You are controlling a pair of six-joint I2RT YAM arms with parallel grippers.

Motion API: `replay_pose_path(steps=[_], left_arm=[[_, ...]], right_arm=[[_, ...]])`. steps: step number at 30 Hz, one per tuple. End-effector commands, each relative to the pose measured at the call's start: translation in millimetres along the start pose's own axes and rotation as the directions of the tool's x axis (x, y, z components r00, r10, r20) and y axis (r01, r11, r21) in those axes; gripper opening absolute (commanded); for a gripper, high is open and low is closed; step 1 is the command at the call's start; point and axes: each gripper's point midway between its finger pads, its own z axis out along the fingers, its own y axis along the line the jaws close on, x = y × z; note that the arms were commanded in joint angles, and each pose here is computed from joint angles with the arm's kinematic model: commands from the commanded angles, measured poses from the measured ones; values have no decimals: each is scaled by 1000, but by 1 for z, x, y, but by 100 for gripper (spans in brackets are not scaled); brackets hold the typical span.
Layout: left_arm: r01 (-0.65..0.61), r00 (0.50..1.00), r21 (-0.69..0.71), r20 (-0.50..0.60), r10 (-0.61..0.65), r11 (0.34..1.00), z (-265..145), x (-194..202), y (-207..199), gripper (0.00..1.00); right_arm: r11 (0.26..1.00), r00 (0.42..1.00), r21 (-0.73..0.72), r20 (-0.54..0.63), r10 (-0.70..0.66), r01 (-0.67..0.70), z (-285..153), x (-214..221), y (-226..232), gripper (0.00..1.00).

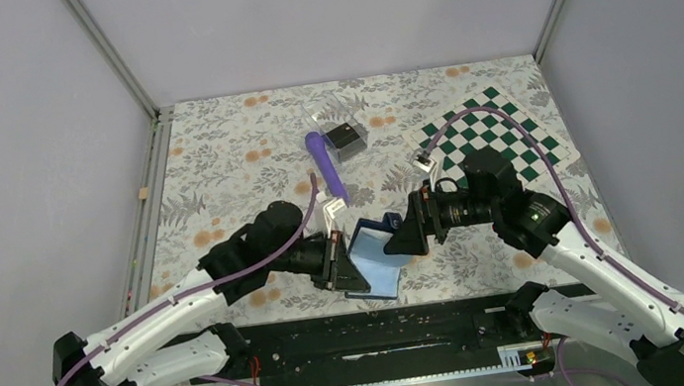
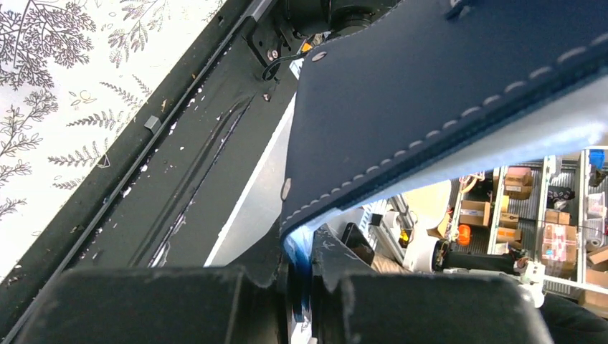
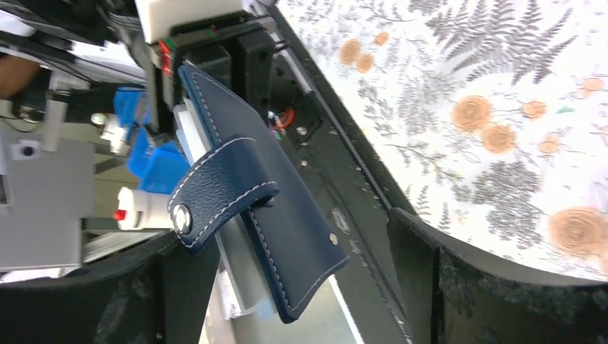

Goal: Put the credit cards into the card holder
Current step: Open the card holder.

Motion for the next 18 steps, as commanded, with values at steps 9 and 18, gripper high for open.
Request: replay_pose_path(steps=[9,18], left_arm=[[190,974,7,-127,-188,982,7,4,-16,0],[101,983,151,-170,-74,983,-4,-2,-57,0]], right_arm=[[975,971,41,-108,-213,219,-2,19,-26,96],[969,962,45,-141,-235,243,15,26,-34,96]])
